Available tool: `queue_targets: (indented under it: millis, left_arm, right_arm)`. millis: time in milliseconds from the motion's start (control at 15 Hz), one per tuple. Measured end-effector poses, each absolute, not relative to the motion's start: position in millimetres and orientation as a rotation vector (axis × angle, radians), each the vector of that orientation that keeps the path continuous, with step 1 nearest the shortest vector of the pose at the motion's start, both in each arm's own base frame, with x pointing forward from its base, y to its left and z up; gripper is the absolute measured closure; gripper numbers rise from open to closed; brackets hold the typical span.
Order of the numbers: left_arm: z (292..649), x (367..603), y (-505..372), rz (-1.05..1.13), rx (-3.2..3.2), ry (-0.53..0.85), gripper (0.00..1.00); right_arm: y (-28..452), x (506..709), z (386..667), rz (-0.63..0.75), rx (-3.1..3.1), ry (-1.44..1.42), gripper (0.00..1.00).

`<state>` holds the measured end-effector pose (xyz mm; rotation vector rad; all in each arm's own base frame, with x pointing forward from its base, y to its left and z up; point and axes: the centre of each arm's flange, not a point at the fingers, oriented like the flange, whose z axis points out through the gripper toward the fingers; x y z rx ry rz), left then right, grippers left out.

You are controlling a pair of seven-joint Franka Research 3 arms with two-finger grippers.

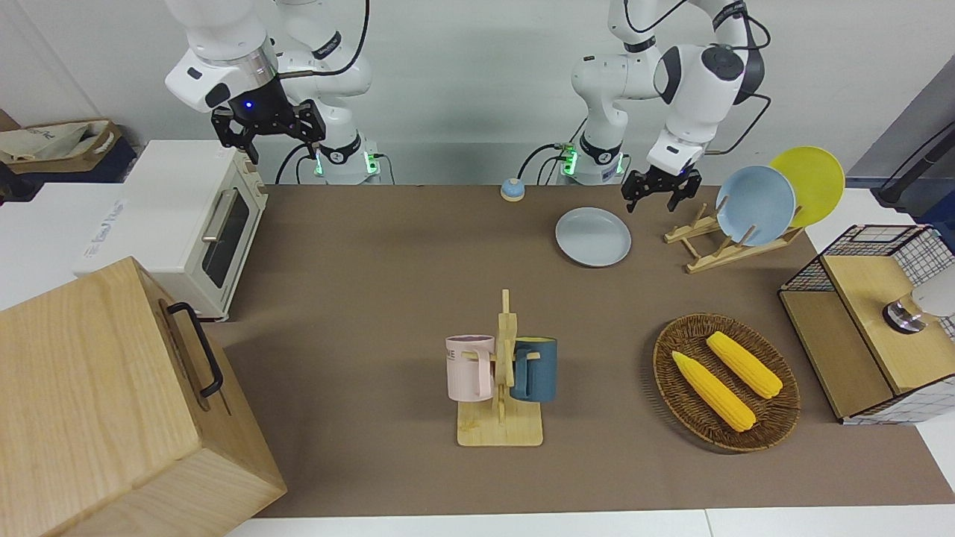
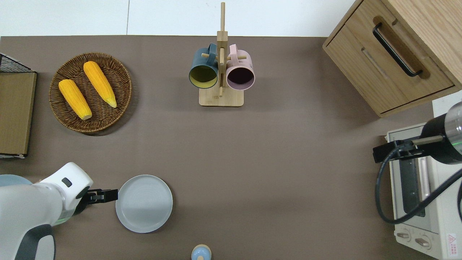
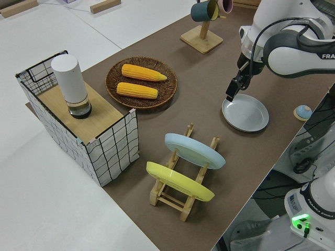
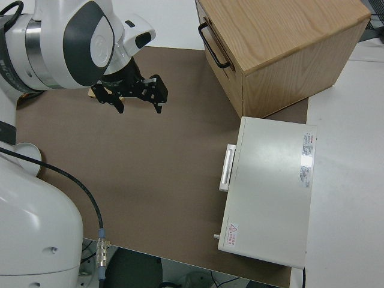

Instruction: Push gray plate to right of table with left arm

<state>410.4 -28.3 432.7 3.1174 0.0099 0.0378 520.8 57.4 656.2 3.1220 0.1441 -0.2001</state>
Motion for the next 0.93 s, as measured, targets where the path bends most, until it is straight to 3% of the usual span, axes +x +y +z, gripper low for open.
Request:
queue_targets:
  millis: [467,933]
  left_arm:
    - [378,400,-23,0.095,3.117,0.025,0.00]
    - [358,404,-19,0.092,3.120,0.018,0.00]
  right_arm:
    - [57,521,656,-0.200,3.122,0.144,0.01]
    - [57,521,656,-0.200,3.122,0.144,0.01]
